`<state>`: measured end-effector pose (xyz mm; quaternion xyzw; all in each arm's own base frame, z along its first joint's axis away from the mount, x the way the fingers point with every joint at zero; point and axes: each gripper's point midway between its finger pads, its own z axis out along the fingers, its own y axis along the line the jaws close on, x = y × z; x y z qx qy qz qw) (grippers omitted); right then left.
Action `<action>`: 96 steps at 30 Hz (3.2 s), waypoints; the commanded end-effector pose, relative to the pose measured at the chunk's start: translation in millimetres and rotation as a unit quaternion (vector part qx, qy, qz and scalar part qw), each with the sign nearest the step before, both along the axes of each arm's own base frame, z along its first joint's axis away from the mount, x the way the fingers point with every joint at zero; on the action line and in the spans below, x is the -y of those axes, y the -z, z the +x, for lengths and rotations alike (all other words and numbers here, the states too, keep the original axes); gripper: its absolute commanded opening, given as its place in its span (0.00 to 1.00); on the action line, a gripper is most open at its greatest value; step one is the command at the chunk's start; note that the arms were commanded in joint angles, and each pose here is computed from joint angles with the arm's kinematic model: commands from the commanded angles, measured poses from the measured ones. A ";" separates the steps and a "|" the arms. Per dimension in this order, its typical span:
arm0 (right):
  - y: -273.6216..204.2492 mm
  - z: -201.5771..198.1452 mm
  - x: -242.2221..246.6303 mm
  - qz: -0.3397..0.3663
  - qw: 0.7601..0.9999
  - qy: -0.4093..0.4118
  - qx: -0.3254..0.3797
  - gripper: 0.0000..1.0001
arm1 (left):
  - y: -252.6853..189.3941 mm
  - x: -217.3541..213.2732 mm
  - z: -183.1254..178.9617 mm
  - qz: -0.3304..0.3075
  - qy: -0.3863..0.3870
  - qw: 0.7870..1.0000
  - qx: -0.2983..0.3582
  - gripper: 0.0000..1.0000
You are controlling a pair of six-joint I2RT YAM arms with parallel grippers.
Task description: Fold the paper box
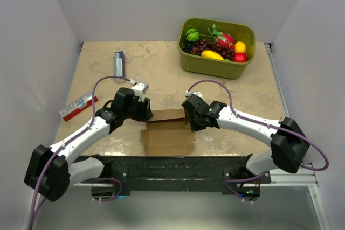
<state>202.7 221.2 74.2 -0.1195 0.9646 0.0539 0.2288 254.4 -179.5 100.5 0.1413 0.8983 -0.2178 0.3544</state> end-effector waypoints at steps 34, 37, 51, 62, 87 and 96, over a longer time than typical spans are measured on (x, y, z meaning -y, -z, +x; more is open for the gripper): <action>-62.9 30.0 37.3 0.070 0.985 0.088 0.134 0.82 | -1.6 -1.2 4.9 0.009 0.016 1.000 0.016 0.46; -44.0 30.2 34.9 0.043 0.990 0.073 0.113 0.81 | -2.1 -0.8 4.6 0.008 0.018 1.000 0.017 0.46; -13.5 29.5 2.8 0.099 0.989 0.015 0.107 0.79 | -5.5 2.1 4.8 0.004 0.028 0.999 0.022 0.46; -10.3 38.6 -12.3 0.152 0.973 -0.030 0.170 0.77 | -4.6 3.9 5.1 0.005 0.035 0.999 0.020 0.46; -14.9 51.8 -37.3 0.219 0.927 -0.107 0.285 0.73 | -6.8 5.0 5.0 0.005 0.045 0.999 0.026 0.45; -9.1 53.3 -35.0 0.223 0.923 -0.088 0.302 0.63 | -6.2 5.7 4.9 0.005 0.047 0.999 0.025 0.45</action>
